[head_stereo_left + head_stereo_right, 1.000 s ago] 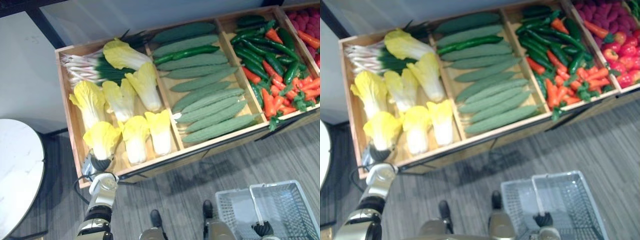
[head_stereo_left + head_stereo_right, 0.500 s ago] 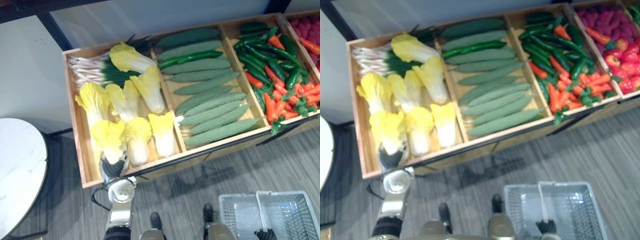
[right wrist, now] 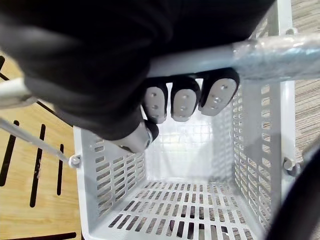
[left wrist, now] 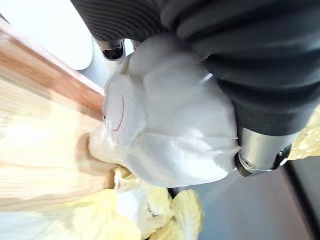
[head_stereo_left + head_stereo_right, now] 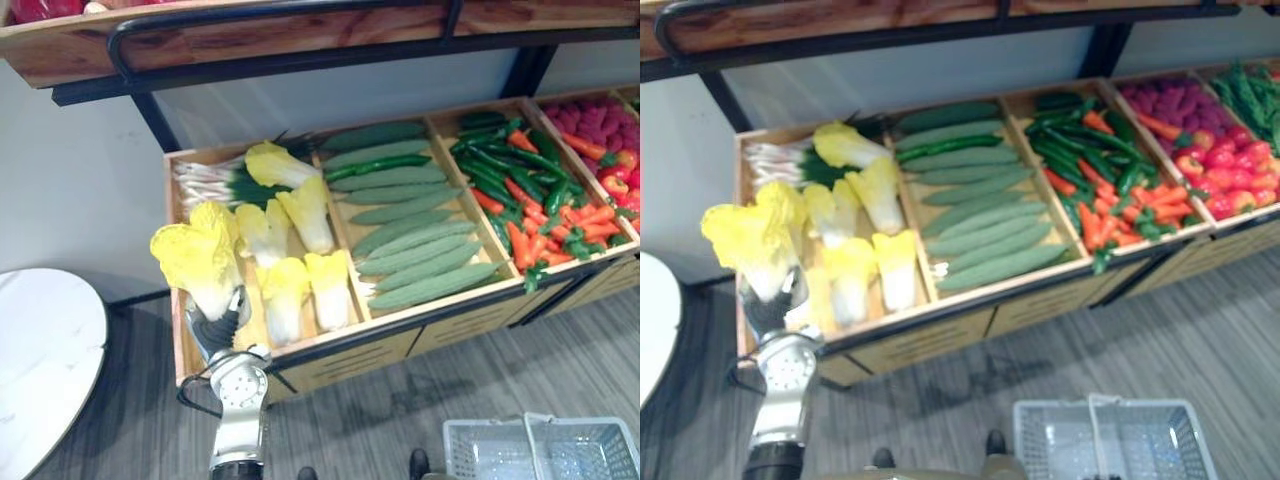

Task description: Pick vegetable in the basket

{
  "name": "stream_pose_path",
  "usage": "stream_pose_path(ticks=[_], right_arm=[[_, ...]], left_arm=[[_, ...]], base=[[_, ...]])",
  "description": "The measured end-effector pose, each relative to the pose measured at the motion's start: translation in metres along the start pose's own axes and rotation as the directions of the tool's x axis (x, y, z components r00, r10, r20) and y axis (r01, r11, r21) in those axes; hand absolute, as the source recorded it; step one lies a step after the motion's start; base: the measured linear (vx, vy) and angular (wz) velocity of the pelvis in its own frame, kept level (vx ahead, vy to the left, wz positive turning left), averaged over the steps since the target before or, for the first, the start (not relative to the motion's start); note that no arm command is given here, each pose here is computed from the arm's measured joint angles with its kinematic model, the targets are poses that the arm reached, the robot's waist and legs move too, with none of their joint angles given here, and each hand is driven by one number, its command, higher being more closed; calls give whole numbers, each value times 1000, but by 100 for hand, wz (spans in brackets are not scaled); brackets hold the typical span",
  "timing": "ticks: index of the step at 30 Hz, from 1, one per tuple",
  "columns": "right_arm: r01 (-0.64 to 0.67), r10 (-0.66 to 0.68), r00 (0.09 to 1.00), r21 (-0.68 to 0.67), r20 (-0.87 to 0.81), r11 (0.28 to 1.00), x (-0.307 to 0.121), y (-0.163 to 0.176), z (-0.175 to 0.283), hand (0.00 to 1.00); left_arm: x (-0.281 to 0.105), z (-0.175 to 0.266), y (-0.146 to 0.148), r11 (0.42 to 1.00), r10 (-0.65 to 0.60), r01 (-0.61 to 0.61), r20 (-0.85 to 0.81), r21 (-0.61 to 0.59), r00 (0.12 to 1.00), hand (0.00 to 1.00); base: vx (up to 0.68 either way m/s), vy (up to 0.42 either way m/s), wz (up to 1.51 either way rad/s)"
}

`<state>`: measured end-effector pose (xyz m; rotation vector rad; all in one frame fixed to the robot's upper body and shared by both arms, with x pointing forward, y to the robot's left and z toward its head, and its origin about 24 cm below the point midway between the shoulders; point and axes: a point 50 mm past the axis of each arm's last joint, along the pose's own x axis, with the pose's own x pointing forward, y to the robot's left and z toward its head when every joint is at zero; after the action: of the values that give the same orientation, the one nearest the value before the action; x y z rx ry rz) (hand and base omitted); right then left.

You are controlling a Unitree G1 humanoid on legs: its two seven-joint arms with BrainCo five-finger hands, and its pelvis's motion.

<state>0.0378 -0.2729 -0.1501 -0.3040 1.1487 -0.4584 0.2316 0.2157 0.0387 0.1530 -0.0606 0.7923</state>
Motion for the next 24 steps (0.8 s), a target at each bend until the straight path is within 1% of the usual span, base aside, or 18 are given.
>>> stream_pose_path(ticks=[2,4,5,7,8,10,11,12,13,14,15,17,19,20,22,24], right_arm=[[8,-8,1000,10,-1,1000,1,-2,0,100],[21,-21,1000,24,8,999,3,-9,5,100],[36,-36,999,14,30,999,7,-19,13,100],[50,-50,997,2,56,999,11,-31,23,100],[80,-78,992,-19,96,997,15,-48,36,100],[110,-103,985,-43,136,993,17,-66,50,100],[134,-115,974,-86,195,987,18,-82,68,100],[137,-110,969,-112,222,984,18,-87,75,100],[140,-87,955,-173,282,975,17,-94,92,100],[139,-67,947,-213,313,967,17,-97,99,100],[142,-7,923,-323,386,936,13,-98,120,100],[149,51,897,-410,439,900,8,-98,135,100],[168,132,861,-519,491,838,1,-98,155,100],[176,151,851,-544,503,820,-2,-97,160,100],[191,240,810,-627,535,755,-11,-90,177,100],[206,294,772,-660,563,723,-19,-86,188,100]], left_arm=[[2,10,-1,1000,-11,11,47,-7,999,100],[4,19,-1,998,-49,45,122,39,991,100],[6,24,-2,995,-94,86,163,56,982,100],[7,28,-3,990,-130,116,199,79,971,100],[6,32,-5,979,-190,166,241,116,952,100],[2,37,-11,969,-241,218,269,114,933,100],[-2,43,-16,957,-289,269,301,107,909,100],[-4,45,-19,949,-314,295,313,109,896,100],[-8,47,-24,930,-367,347,332,120,869,100],[-10,48,-26,919,-394,372,340,129,854,100],[-14,49,-30,894,-447,423,357,148,820,100],[-18,52,-35,868,-494,468,375,165,784,100],[-24,55,-41,822,-565,534,397,198,723,100],[-25,56,-42,813,-578,545,403,205,710,100],[-29,59,-46,776,-624,586,420,233,659,100],[-33,63,-50,745,-658,619,431,249,617,100]], base=[[24,-2,-10],[27,10,-32],[15,15,-49],[0,17,-54],[-14,22,-64],[-26,20,-92],[-23,16,-101],[-16,10,-106],[-11,-2,-76],[-16,-13,-90],[-9,-12,-80],[-5,-13,-77],[7,-20,-70],[9,-25,-74],[6,-44,-70],[18,-68,-56]])
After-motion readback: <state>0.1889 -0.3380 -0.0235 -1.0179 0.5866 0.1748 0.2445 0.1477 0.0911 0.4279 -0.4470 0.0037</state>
